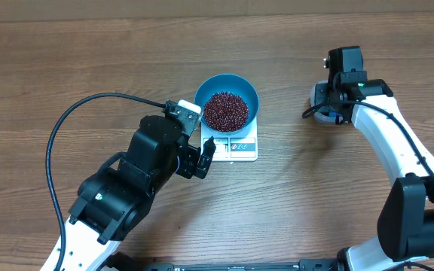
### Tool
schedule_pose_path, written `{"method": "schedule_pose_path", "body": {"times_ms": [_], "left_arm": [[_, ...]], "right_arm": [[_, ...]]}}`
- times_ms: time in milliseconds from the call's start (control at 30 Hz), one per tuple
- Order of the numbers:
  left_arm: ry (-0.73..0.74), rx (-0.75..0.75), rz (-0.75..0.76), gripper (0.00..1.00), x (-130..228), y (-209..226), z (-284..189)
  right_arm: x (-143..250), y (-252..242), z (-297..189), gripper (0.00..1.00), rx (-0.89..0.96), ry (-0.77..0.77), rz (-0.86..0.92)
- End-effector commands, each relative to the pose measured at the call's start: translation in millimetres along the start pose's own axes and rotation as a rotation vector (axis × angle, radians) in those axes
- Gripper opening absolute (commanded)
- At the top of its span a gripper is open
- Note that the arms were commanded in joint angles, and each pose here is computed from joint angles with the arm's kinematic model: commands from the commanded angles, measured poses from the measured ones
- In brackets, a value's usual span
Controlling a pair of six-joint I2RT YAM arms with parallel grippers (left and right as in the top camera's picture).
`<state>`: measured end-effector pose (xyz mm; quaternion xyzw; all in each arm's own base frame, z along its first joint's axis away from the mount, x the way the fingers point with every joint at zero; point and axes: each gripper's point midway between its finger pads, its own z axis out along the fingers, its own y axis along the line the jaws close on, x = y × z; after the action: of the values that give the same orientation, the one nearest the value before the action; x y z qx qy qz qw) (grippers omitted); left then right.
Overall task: Scoop item into bowl and weigh 150g on scale
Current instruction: 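Move the scoop back into the bean container with the right gripper, then scoop a small amount of beans and lift with the right gripper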
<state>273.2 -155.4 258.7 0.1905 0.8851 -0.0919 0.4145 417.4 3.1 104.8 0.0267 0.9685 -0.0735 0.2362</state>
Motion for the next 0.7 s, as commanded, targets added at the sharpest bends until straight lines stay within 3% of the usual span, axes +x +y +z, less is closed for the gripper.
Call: {"method": "schedule_pose_path", "body": {"times_ms": [0,267,667], "left_arm": [[-0.009,0.006,-0.014,0.99,-2.7,-0.1,-1.7],[-0.009,0.006,-0.014,0.99,-2.7,-0.1,-1.7],[-0.009,0.006,-0.014,1.0,-2.7,-0.1,-1.7]], "right_arm": [[6.4,12.2,0.9,0.04,-0.074,0.014,0.011],[-17.8,20.7,-11.2,0.04,-0.2,-0.041,0.068],[-20.3,-28.7,-15.4,0.04,-0.207,-0.03,0.19]]}}
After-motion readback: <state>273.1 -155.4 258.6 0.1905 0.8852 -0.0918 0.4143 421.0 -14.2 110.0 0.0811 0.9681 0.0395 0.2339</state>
